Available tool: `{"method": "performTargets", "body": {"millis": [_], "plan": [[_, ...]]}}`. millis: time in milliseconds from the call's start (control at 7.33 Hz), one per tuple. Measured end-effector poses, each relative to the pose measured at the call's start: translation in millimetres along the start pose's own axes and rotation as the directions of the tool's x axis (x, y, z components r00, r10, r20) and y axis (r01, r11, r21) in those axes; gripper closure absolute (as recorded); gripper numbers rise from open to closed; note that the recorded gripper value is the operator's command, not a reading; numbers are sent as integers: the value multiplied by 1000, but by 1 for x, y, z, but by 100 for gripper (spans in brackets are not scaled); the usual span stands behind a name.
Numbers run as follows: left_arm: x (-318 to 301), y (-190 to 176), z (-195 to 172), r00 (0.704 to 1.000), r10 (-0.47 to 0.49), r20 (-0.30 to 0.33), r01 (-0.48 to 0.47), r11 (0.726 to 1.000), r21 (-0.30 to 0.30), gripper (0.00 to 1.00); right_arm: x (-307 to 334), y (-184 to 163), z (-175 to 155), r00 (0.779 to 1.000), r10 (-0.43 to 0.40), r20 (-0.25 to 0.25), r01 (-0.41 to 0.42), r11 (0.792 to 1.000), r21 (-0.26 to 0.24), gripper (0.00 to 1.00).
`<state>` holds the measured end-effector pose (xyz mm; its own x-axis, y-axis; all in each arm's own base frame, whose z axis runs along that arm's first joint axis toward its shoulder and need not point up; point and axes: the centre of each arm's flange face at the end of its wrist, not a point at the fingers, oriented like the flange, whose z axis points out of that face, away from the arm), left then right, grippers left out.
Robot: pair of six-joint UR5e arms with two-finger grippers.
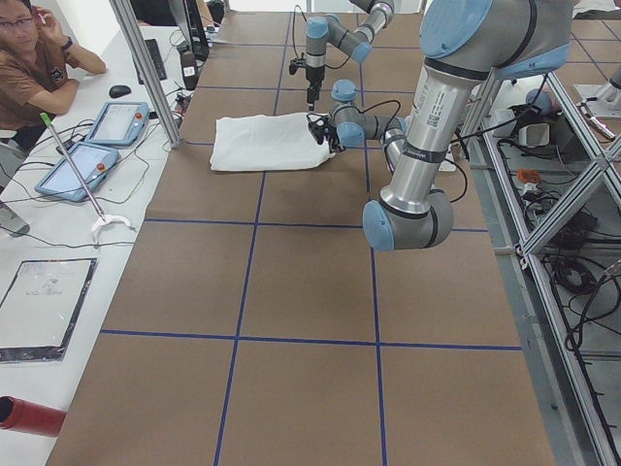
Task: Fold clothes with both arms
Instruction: 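Move both grippers to the shirt's two corners nearest the robot, then grasp the two near corners of the shirt with both grippers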
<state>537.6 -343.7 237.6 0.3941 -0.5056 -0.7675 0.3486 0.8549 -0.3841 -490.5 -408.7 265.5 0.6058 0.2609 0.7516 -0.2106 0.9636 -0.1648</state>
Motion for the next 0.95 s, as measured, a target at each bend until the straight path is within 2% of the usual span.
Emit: {"method": "performTargets", "body": {"millis": [273,545,682,955], "plan": [[1,-2,-2,1000,7,-1,-7,1000,1,100,-2,29,19,993,117,-26,-117,993,-1,0],[1,-2,-2,1000,8,-2,-8,1000,2,100,0,43,31,970,225,-91,-226,974,0,0],[1,-2,-1,1000,9,-2,-9,1000,1,100,1,50,36,959,252,-127,-254,967,2,0],[1,-1,-1,1000,10,-3,-10,1000,-1,100,5,72,51,953,249,-174,-254,967,-10,0]]}}
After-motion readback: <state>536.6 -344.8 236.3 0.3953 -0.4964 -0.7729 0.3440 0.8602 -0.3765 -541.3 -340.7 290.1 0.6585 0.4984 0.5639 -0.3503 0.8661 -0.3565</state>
